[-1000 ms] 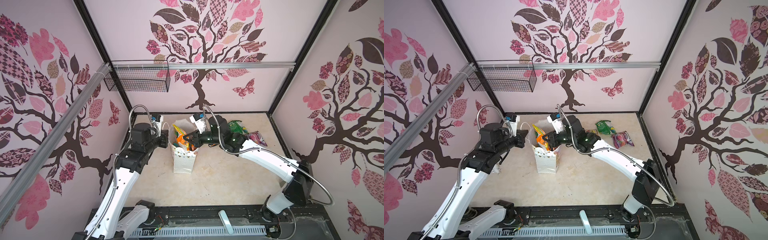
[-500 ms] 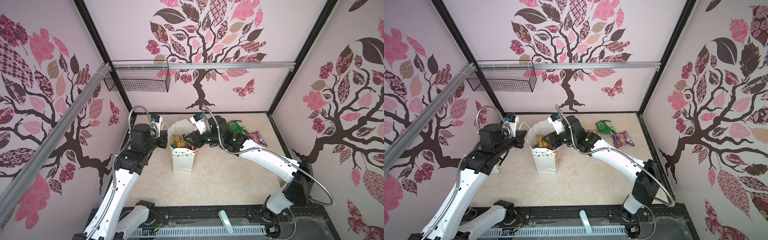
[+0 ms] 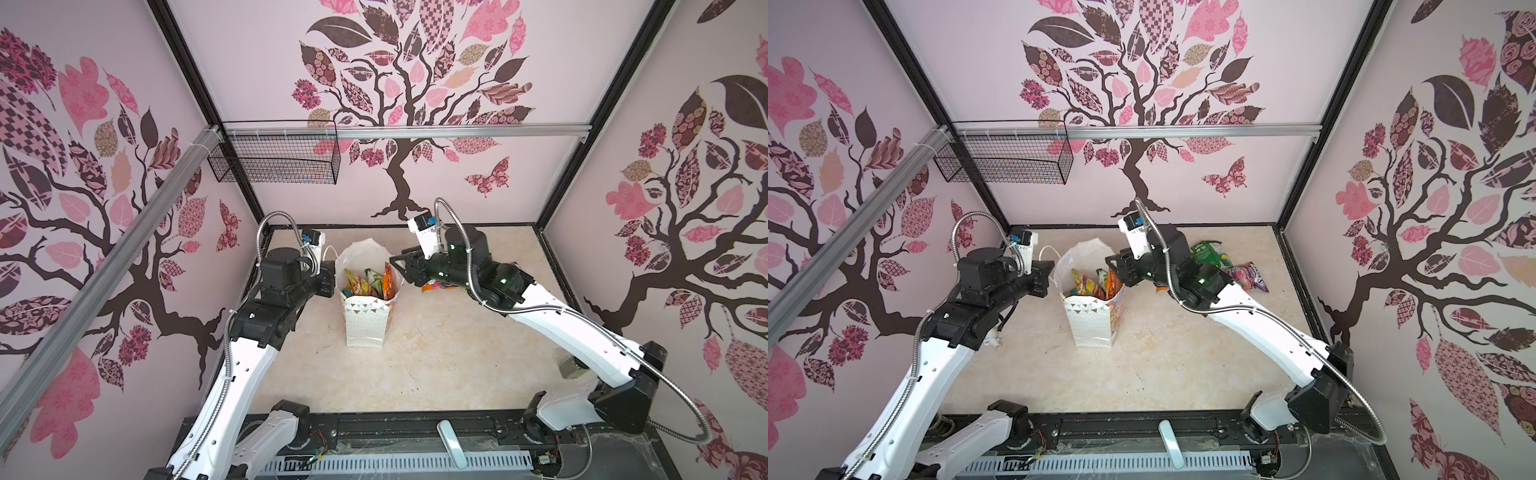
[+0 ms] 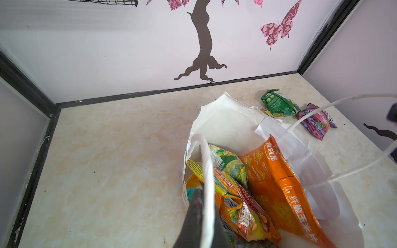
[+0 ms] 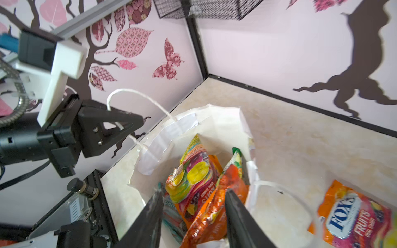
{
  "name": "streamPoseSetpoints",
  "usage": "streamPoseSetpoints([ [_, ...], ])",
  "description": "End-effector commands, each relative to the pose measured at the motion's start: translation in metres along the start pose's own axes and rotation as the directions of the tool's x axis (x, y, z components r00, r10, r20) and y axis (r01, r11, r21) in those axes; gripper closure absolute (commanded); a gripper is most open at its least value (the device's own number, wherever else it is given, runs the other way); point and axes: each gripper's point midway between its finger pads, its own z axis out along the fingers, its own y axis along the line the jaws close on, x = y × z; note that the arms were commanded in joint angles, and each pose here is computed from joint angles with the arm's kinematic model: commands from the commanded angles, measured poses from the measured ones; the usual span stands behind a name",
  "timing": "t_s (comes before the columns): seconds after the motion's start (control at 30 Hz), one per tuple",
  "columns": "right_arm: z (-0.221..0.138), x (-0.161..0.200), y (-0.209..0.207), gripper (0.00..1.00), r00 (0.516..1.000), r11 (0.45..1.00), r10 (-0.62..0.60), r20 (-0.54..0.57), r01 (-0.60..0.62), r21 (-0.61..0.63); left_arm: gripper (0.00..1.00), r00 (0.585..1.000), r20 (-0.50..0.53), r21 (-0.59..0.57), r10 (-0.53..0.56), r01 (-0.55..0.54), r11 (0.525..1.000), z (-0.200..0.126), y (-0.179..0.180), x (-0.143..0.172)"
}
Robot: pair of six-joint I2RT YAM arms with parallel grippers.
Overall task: Place the snacks into the paper bag
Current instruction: Place the snack in the paper bag, then pick up the snack from the top-center of the table.
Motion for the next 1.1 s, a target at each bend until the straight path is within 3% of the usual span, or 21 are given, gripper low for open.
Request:
streamPoseSetpoints([
  [0.0, -0.022, -0.011, -0.044, 0.5, 0.999, 0.991, 0.017, 0.04, -0.022, 0.131, 1.0, 0.999, 0.04, 0.01, 0.006, -0.007, 1.0, -0.004, -0.002, -0.006],
  [0.13, -0.02, 0.009, -0.101, 0.46, 0.997, 0.964, 0.071, 0.002, -0.069, 0.257, 1.0, 0.999, 0.037, 0.011, 0.006, -0.006, 1.0, -0.003, -0.002, -0.006],
  [0.27, -0.026, 0.019, -0.143, 0.38, 0.988, 0.942, 0.145, 0.051, -0.154, 0.298, 1.0, 0.999, 0.039, 0.009, 0.007, -0.008, 1.0, -0.004, -0.001, -0.006],
  [0.47, -0.013, 0.071, -0.206, 0.37, 0.975, 0.883, 0.222, -0.022, -0.191, 0.428, 1.0, 0.999, 0.041, 0.008, 0.008, -0.008, 1.0, -0.004, -0.001, -0.007],
  [0.77, 0.002, 0.133, -0.26, 0.33, 0.959, 0.814, 0.261, -0.108, -0.158, 0.559, 1.0, 0.999, 0.045, 0.02, 0.004, -0.005, 1.0, -0.005, -0.003, -0.007],
  [1.07, 0.01, 0.183, -0.31, 0.3, 0.918, 0.781, 0.365, -0.157, -0.21, 0.588, 1.0, 0.999, 0.046, 0.015, 0.004, -0.005, 1.0, -0.006, -0.003, -0.008],
])
